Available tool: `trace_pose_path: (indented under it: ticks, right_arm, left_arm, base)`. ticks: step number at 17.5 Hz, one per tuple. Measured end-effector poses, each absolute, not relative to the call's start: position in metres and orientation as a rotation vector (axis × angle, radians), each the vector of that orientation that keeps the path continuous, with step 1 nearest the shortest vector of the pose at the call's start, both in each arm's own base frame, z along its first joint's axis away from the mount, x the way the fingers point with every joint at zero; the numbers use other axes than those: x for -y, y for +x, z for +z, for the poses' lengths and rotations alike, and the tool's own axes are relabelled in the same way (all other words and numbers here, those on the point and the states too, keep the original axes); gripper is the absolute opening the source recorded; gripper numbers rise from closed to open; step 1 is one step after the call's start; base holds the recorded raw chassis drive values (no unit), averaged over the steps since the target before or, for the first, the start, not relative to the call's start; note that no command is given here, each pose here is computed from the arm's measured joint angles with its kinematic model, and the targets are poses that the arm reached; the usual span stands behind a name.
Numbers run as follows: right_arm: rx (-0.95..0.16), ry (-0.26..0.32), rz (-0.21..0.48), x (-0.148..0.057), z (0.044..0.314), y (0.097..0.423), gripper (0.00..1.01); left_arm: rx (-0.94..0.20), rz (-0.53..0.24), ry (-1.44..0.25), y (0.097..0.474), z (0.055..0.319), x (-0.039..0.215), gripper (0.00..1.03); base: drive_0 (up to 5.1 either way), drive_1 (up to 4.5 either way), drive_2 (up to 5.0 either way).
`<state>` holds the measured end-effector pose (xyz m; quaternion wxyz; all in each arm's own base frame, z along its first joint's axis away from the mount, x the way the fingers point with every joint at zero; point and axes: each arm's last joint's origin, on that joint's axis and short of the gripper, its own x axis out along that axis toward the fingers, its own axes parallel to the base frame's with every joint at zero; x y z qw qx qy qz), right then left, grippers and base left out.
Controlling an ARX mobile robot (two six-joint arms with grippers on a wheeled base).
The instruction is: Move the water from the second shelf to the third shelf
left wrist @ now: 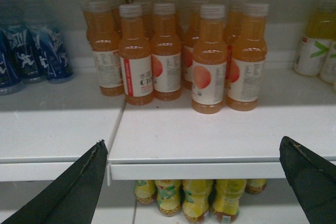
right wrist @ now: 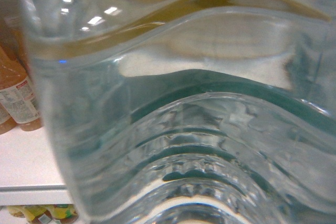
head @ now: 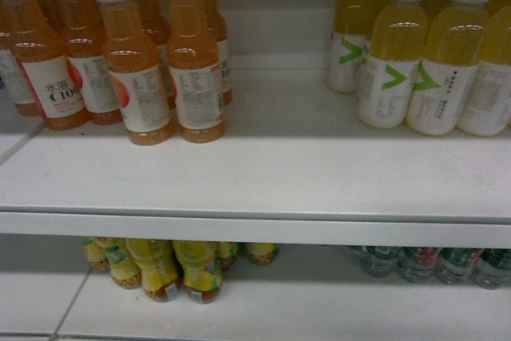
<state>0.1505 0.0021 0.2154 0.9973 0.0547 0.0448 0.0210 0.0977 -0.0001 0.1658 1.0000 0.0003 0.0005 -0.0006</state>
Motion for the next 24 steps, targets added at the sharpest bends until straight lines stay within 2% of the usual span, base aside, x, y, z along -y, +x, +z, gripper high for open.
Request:
trace_pose_path:
  ticks: [24]
  right_arm:
    - [-0.091, 0.110, 0.040, -0.0020, 0.2153, 0.1506, 0.40]
  left_arm:
    - [-0.002, -0.001, 0.001, 0.0977, 0.1657, 0.0001, 0.98]
  base:
    - [-5.0, 2.46, 2.5]
